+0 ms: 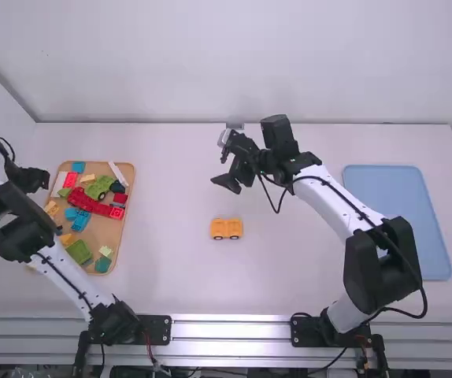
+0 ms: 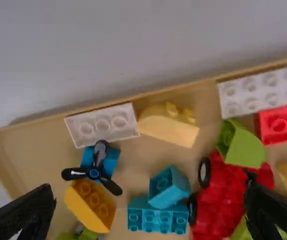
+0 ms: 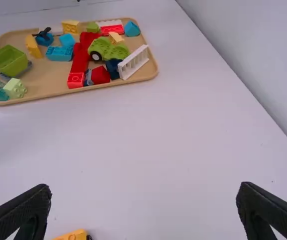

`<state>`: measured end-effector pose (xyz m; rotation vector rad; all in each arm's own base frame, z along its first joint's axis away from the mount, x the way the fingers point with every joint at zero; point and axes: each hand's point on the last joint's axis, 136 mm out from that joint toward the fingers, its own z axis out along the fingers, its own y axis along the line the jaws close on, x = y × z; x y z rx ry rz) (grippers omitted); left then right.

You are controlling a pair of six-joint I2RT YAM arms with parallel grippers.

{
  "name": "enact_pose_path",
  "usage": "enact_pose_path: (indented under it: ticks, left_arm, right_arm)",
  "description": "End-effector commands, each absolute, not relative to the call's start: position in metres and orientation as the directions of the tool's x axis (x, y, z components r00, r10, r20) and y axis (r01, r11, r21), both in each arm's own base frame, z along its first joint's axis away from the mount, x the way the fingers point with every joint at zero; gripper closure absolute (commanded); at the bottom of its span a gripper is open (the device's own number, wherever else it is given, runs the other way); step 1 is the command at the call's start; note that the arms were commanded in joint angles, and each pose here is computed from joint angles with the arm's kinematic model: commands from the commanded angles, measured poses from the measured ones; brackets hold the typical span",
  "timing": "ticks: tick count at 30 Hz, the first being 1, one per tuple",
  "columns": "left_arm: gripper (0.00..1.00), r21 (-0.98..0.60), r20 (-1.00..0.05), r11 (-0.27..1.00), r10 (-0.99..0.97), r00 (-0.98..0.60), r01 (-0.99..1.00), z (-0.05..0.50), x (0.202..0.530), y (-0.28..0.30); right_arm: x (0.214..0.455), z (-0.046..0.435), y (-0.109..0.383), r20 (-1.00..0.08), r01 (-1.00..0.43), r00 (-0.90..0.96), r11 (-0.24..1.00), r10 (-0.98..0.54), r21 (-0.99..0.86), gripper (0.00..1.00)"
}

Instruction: Assemble lego blocks to make yellow taxi

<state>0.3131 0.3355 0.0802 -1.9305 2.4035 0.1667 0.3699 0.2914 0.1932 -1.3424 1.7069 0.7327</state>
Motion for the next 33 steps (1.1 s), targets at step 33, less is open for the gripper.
enact_pose_path:
  ticks: [33]
  left_arm:
    - [0.01, 0.042, 0.021, -0.776, -0.629, 0.777, -0.630, 0.048, 0.321, 0.314]
  right_arm:
    - [0.369, 0.215, 0.293, -0.883, -0.963, -0.067, 0.261, -0.465, -0.064, 0.01]
